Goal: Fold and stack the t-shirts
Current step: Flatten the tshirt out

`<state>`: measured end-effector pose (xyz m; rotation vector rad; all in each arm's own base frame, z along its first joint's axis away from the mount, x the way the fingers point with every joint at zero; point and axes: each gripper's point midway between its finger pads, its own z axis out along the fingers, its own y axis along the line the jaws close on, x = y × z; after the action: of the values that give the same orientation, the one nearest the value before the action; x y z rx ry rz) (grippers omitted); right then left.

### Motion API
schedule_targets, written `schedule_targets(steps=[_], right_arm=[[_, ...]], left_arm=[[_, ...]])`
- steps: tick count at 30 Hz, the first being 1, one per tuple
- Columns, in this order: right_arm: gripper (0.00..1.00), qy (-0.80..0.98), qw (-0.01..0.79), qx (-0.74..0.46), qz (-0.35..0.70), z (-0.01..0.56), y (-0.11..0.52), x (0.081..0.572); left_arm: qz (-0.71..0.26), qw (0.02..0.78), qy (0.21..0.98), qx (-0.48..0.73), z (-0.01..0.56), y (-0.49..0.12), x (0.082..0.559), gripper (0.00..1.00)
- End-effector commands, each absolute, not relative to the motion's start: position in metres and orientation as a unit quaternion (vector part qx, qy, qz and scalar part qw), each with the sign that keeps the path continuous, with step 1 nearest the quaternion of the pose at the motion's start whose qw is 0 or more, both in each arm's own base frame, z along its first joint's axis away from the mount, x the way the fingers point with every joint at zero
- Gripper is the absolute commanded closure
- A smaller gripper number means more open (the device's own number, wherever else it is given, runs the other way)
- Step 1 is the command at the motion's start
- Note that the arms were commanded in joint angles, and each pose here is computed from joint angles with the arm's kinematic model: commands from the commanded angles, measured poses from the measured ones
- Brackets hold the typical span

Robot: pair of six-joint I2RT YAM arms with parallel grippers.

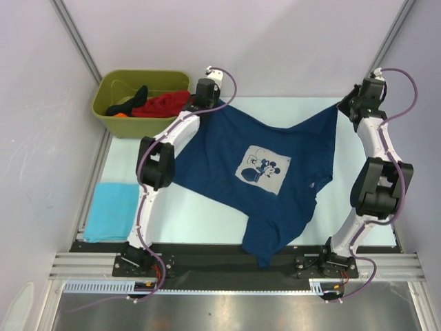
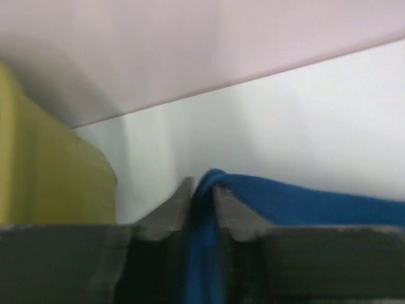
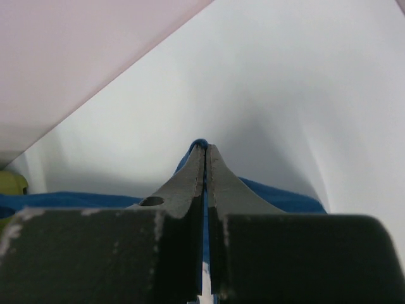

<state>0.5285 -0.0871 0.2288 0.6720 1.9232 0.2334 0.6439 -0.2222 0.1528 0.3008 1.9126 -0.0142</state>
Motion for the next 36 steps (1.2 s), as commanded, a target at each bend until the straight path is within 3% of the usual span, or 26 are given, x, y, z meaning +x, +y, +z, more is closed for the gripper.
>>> schedule_targets(steps=[1, 5, 6, 7, 9, 10, 11, 12, 13, 16, 20, 21, 22, 27, 33, 36], right_arm=[[1.00, 0.771, 0.575, 0.254, 0.104, 0.262, -0.096, 0.559], [0.93, 0.778, 0.562, 0.264, 0.098, 0.231, -0.109, 0.588], [0.92, 0.774, 0.567, 0.265, 0.099, 0.243, -0.114, 0.597], [0.85, 0.789, 0.543, 0.272, 0.095, 0.213, -0.119, 0.607], [0.71, 0.794, 0.533, 0.277, 0.092, 0.230, -0.123, 0.618], [0.63, 0.816, 0.491, 0.292, 0.084, 0.191, -0.128, 0.624], [0.61, 0.821, 0.481, 0.297, 0.080, 0.194, -0.130, 0.626], [0.59, 0.849, 0.417, 0.315, 0.074, 0.168, -0.127, 0.610], [0.46, 0.840, 0.434, 0.316, 0.076, 0.196, -0.129, 0.615], [0.40, 0.874, 0.332, 0.350, 0.064, 0.158, -0.124, 0.577], [0.36, 0.887, 0.262, 0.376, 0.061, 0.149, -0.076, 0.477], [0.35, 0.888, 0.276, 0.361, 0.063, 0.153, -0.059, 0.473], [0.35, 0.892, 0.268, 0.360, 0.062, 0.147, -0.047, 0.458], [0.34, 0.922, 0.212, 0.315, 0.080, 0.126, 0.024, 0.365], [0.34, 0.937, 0.168, 0.272, 0.141, 0.108, 0.074, 0.280], [0.33, 0.940, 0.154, 0.268, 0.141, 0.101, 0.076, 0.245]], left_arm=[[-0.014, 0.611, 0.786, 0.093, 0.180, -0.221, 0.667, 0.67], [-0.007, 0.629, 0.776, 0.042, 0.201, -0.210, 0.677, 0.22], [-0.011, 0.634, 0.773, 0.037, 0.212, -0.209, 0.675, 0.03], [-0.027, 0.636, 0.771, 0.033, 0.222, -0.213, 0.672, 0.00], [-0.051, 0.641, 0.764, 0.046, 0.254, -0.221, 0.658, 0.00], [-0.052, 0.642, 0.763, 0.052, 0.261, -0.224, 0.653, 0.00], [-0.070, 0.642, 0.760, 0.069, 0.273, -0.237, 0.643, 0.00], [-0.079, 0.638, 0.762, 0.079, 0.284, -0.239, 0.629, 0.00], [-0.099, 0.636, 0.760, 0.085, 0.293, -0.244, 0.619, 0.00], [-0.124, 0.619, 0.768, 0.106, 0.303, -0.253, 0.580, 0.00], [-0.138, 0.568, 0.799, 0.141, 0.286, -0.263, 0.504, 0.11], [-0.134, 0.542, 0.817, 0.142, 0.263, -0.260, 0.488, 0.17], [-0.143, 0.549, 0.812, 0.138, 0.280, -0.255, 0.470, 0.19], [-0.165, 0.459, 0.866, 0.108, 0.224, -0.234, 0.398, 0.25], [-0.152, 0.331, 0.928, 0.082, 0.160, -0.215, 0.342, 0.20], [-0.211, 0.256, 0.941, 0.069, 0.130, -0.230, 0.306, 0.21]])
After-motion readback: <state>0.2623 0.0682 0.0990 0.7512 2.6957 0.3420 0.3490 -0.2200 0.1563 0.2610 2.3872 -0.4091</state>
